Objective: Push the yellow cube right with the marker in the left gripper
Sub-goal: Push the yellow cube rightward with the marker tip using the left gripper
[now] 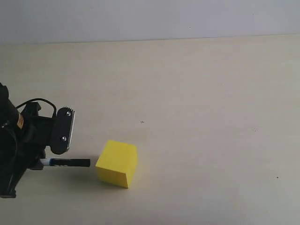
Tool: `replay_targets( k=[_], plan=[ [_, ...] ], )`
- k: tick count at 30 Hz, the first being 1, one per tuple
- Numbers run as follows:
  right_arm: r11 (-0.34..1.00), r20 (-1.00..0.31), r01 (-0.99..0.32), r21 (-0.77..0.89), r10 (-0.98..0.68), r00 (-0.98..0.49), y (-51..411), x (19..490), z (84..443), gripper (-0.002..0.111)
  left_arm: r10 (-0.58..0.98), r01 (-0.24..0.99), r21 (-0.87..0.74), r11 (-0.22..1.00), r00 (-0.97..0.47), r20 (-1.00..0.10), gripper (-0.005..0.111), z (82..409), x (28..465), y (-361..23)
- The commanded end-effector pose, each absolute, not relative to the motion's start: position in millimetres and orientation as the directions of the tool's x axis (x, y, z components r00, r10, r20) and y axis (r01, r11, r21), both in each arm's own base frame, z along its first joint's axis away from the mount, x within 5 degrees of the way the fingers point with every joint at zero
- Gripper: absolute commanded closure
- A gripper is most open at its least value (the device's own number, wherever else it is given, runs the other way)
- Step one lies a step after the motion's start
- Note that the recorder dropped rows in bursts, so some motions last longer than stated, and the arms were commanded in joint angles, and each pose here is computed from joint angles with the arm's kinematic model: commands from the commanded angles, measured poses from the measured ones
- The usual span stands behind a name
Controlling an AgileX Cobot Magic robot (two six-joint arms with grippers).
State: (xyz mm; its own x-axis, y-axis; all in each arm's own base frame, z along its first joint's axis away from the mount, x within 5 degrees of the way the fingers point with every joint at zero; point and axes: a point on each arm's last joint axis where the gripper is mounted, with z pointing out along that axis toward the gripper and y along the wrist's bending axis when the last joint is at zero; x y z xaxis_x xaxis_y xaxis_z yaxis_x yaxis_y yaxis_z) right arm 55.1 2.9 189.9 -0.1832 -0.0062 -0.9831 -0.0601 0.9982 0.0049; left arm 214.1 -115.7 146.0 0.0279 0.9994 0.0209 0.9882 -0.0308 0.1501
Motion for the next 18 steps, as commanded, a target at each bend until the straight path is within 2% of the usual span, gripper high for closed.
replay_targets(
  k=[1, 4, 11, 18],
  plan=[
    [0.998, -0.984, -0.056, 0.003, -0.007, -0.178, 2.6, 55.0, 189.0, 0.108, 0.996, 0.983, 0.17, -0.065, 0.075, -0.051, 0.107, 150.1, 207.4, -141.6],
    [0.998, -0.984, -0.056, 0.003, -0.007, -0.178, 2.6, 55.0, 189.0, 0.108, 0.993, 0.979, 0.177, -0.1, 0.109, -0.044, 0.107, 151.7, 204.9, -147.8],
    [0.998, -0.984, -0.056, 0.003, -0.007, -0.178, 2.6, 55.0, 189.0, 0.108, 0.999, 0.989, 0.141, -0.044, 0.045, -0.007, 0.107, 151.1, 208.5, -134.4],
    [0.998, -0.984, -0.056, 0.003, -0.007, -0.178, 2.6, 55.0, 189.0, 0.108, 0.999, 0.988, 0.15, -0.025, 0.03, -0.027, 0.107, 151.3, 210.1, -134.9]
  ],
)
